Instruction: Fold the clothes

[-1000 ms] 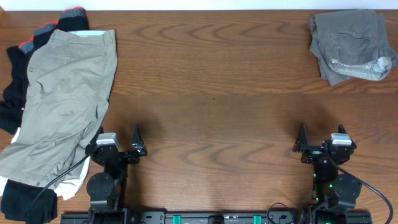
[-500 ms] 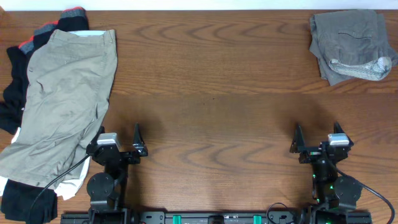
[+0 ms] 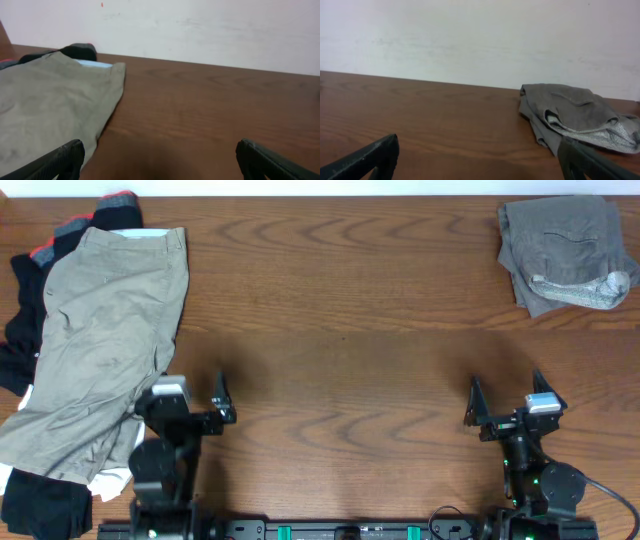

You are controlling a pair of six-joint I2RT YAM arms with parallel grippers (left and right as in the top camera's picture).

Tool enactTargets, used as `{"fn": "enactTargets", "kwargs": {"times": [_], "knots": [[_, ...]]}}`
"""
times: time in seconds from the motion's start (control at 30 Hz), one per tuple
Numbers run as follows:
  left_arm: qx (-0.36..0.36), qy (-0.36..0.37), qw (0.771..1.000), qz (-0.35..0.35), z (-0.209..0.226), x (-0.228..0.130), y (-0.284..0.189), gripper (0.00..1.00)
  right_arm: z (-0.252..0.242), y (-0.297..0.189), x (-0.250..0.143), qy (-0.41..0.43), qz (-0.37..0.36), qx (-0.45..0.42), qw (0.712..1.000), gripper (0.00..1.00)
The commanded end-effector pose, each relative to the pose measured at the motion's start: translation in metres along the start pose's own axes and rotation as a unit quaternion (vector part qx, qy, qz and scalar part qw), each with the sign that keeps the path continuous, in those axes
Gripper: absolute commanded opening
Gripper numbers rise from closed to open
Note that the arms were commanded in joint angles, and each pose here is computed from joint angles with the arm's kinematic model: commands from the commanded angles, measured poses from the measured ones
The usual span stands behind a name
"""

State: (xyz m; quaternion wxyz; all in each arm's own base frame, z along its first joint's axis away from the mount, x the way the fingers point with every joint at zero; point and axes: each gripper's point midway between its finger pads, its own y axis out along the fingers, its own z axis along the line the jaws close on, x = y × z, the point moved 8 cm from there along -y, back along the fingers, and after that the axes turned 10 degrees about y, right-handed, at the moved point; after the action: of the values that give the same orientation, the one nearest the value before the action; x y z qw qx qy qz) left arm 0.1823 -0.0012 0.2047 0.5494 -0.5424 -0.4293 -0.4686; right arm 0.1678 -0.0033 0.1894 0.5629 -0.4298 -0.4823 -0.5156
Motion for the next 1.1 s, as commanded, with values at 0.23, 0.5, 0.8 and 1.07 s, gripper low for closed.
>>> {"fn": "enactTargets", "kwargs": {"times": [0.23, 0.5, 0.8, 1.07], "knots": [[0.0, -0.009, 0.992, 0.127, 0.007, 0.082, 0.059, 0.98, 0.014, 0.035, 0.064, 0.019, 0.058, 0.049, 0.997, 0.99], [-0.057, -0.024, 0.966, 0.253, 0.022, 0.122, 0.104, 0.98, 0.015, 0.102, 0.097, 0.067, 0.178, 0.1, 0.977, 0.99], [-0.123, -0.029, 0.959, 0.255, 0.036, 0.132, 0.146, 0.98, 0.023, 0.18, 0.088, 0.095, 0.349, 0.129, 0.923, 0.99], [-0.058, -0.005, 0.964, 0.261, 0.063, 0.118, 0.168, 0.98, 0.044, 0.218, 0.061, 0.107, 0.376, 0.165, 0.906, 0.99]]}}
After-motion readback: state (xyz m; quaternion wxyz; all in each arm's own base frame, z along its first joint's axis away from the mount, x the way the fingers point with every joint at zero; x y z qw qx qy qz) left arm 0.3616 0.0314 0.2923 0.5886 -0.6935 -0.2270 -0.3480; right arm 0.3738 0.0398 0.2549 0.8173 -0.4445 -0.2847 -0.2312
